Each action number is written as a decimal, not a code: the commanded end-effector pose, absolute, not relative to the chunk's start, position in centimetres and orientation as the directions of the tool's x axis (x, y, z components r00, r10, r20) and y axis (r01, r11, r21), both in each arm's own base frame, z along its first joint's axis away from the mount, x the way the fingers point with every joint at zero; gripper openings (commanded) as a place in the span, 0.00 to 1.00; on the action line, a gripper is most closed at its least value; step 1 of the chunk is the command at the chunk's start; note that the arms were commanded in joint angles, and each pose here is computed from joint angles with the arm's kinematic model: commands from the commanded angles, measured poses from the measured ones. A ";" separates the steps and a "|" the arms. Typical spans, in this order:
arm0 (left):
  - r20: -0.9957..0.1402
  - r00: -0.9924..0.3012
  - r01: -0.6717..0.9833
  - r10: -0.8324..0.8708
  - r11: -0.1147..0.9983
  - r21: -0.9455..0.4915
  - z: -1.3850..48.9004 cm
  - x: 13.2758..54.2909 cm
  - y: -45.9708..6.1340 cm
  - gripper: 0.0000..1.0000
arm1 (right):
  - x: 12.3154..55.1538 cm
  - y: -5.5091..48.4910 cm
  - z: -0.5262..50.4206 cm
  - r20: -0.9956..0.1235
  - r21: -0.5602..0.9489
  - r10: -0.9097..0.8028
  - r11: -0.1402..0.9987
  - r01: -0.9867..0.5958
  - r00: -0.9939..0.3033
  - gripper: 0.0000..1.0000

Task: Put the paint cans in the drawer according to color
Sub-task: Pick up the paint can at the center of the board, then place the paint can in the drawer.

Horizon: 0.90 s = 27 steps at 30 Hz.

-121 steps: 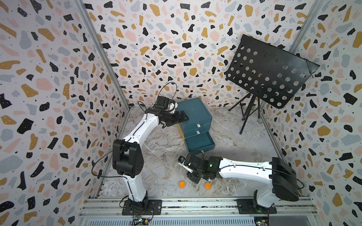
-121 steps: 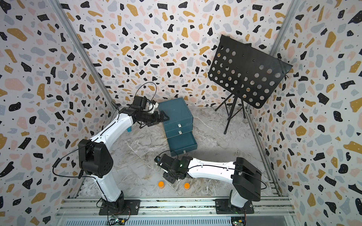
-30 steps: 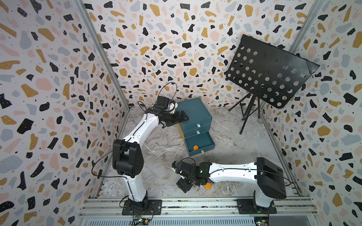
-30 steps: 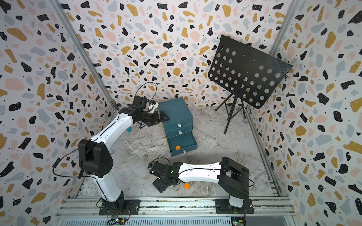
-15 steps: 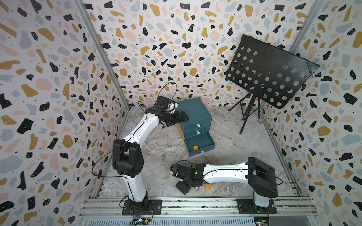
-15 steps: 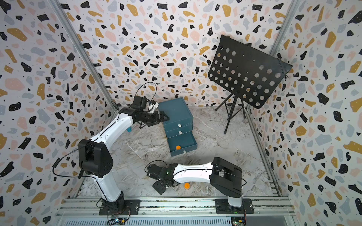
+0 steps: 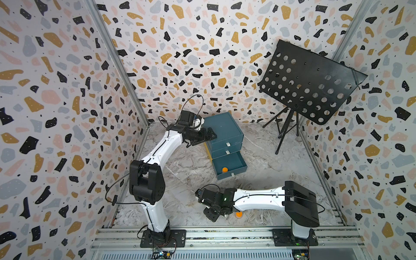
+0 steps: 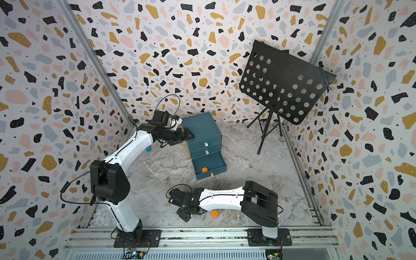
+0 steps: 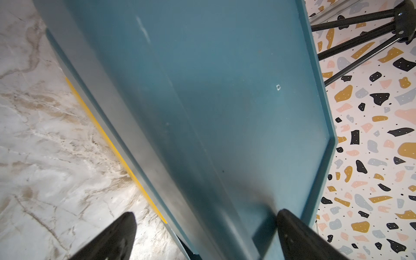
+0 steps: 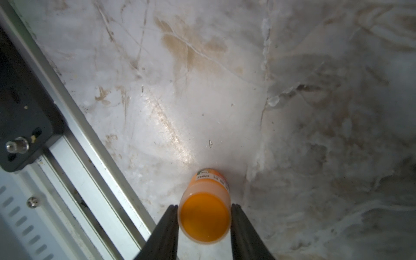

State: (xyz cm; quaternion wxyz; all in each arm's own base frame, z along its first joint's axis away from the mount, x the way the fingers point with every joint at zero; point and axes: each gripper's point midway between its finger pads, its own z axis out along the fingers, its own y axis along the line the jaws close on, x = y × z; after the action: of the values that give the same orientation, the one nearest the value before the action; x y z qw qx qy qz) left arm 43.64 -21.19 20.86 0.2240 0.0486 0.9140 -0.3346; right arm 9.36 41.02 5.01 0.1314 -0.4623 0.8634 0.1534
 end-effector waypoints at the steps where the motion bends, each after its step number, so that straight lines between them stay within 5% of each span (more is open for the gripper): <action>1: -0.365 -0.930 0.185 -0.034 0.816 -0.548 17.9 42.8 -20.5 1.00 | 9.6 41.8 6.0 -0.398 0.139 -0.746 0.526 -0.839 -0.533 0.33; 11: -0.365 -0.930 0.185 -0.034 0.817 -0.547 17.8 42.9 -20.5 1.00 | 13.7 39.4 12.1 -0.538 0.003 -0.663 0.616 -0.788 -0.521 0.19; 27: -0.368 -0.929 0.188 -0.034 0.814 -0.549 18.1 42.8 -20.5 1.00 | 27.5 32.2 17.5 -0.664 0.133 -0.291 0.861 -0.492 -0.689 0.16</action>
State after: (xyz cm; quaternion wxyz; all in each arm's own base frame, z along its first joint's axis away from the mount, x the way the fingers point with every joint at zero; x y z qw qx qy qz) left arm 43.64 -21.20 20.87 0.2232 0.0485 0.9142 -0.3348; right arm 26.30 32.67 17.23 0.3250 -0.2395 0.9032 0.1460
